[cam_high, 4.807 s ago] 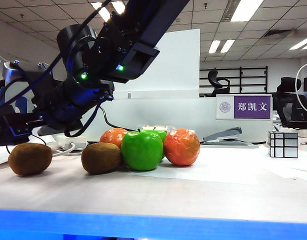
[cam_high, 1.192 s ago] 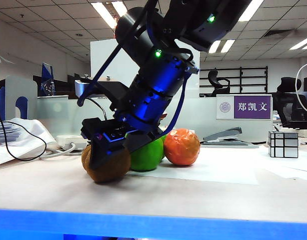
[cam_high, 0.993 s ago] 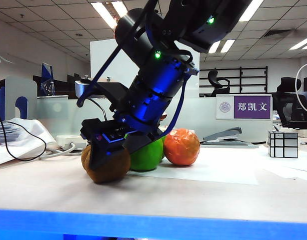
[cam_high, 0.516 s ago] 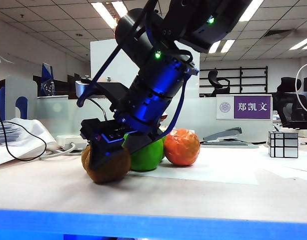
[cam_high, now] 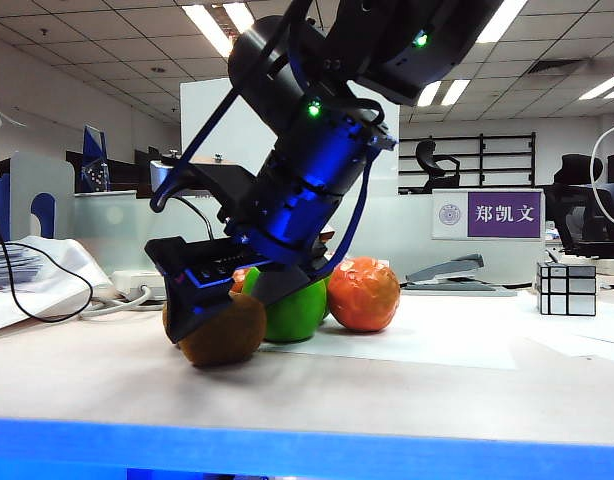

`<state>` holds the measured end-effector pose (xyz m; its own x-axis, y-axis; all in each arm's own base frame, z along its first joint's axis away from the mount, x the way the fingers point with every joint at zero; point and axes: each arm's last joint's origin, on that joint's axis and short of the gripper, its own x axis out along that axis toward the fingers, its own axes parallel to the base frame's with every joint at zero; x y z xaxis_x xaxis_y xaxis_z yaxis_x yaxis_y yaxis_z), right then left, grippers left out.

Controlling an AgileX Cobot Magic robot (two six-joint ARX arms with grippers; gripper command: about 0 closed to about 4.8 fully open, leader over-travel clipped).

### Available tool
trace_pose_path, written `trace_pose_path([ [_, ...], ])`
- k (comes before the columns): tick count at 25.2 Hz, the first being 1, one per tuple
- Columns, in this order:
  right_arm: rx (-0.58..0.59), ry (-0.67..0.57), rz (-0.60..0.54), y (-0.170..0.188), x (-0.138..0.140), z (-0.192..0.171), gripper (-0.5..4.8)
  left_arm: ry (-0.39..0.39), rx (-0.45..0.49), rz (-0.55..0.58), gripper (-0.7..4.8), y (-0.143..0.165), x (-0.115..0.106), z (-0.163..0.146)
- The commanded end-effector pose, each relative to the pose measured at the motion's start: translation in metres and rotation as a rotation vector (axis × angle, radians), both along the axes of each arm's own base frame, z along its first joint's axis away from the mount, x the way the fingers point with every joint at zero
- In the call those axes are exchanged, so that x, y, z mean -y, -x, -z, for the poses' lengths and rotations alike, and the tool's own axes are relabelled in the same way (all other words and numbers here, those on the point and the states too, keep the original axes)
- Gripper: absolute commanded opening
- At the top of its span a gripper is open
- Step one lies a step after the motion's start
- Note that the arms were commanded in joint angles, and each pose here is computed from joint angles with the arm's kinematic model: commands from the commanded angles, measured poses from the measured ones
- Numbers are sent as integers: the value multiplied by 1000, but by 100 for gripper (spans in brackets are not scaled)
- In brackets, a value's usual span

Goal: Put the same fruits together.

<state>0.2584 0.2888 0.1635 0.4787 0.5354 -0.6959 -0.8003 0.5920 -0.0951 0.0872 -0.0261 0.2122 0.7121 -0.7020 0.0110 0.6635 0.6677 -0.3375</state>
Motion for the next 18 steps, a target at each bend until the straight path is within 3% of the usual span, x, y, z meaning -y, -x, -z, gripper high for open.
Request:
trace_pose_path([
  [1,23,-34,0,1,-1,-9,479,-5,1,1,63,0,0,0],
  [11,152,-104,55,5,7,-54,479,-5,0,1,62,0,0,0],
  [15,232,-150,120,2,27,-86,479,-5,1,0,62,0,0,0],
  [18,264,-160,216,-15,56,-101,479,-5,1,3,62,0,0,0],
])
